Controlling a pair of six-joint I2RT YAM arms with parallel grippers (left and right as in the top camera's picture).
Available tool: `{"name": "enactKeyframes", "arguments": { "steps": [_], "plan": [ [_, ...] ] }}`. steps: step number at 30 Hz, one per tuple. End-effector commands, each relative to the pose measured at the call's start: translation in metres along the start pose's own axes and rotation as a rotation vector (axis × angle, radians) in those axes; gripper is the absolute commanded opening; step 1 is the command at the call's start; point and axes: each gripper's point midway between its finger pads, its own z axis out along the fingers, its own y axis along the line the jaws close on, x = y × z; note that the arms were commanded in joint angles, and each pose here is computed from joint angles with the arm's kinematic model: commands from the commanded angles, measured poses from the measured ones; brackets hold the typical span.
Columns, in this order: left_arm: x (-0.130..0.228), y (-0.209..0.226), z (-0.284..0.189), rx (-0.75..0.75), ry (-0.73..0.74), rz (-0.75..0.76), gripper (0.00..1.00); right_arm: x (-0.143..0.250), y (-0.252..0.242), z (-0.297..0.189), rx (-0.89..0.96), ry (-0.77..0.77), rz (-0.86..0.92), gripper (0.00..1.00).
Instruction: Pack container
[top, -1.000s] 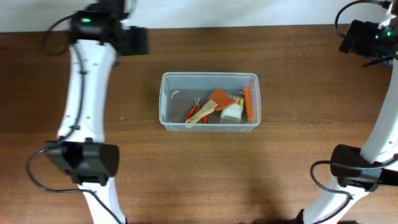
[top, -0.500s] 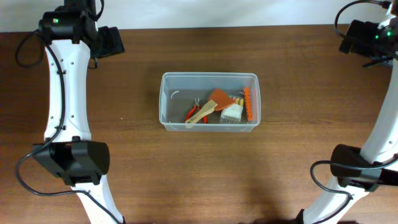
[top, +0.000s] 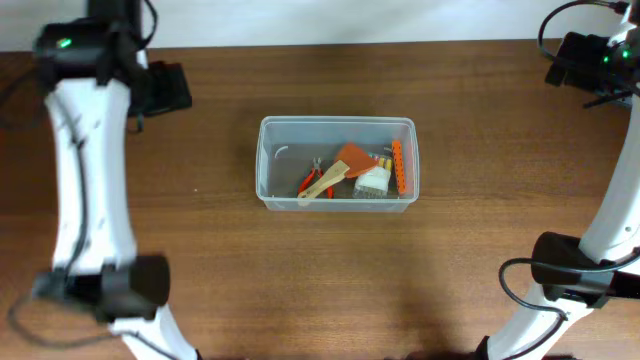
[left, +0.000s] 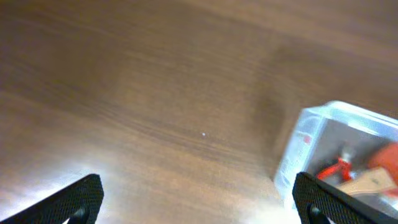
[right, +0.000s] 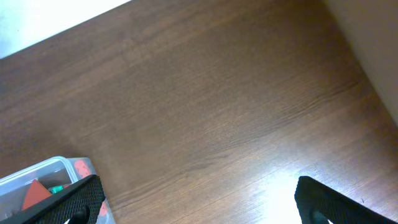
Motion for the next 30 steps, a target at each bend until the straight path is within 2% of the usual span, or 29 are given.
{"name": "enactKeyframes", "arguments": {
  "steps": [1,5,9,16,23,30],
  "plan": [
    [0.015,0.020,-0.082,0.029,-0.164,-0.024,0.99,0.001,-0.002,-0.002,0.001,0.000,0.003,0.98],
    [0.037,0.038,-0.106,-0.002,-0.227,-0.042,0.99,0.001,-0.002,-0.002,0.001,0.000,0.003,0.99],
    [0.065,0.046,-0.093,-0.014,-0.239,-0.054,0.99,0.001,-0.002,-0.002,0.001,0.000,0.004,0.99],
    [0.127,0.048,-0.004,-0.009,-0.252,-0.065,0.99,0.001,-0.002,-0.002,0.001,0.000,0.003,0.99],
    [0.167,0.046,0.076,-0.026,-0.196,-0.054,0.99,0.001,-0.002,-0.002,0.001,0.000,0.003,0.99],
    [0.184,0.054,0.110,-0.082,-0.185,-0.045,0.99,0.001,-0.002,-0.002,0.001,0.000,0.003,0.99]
  ]
}}
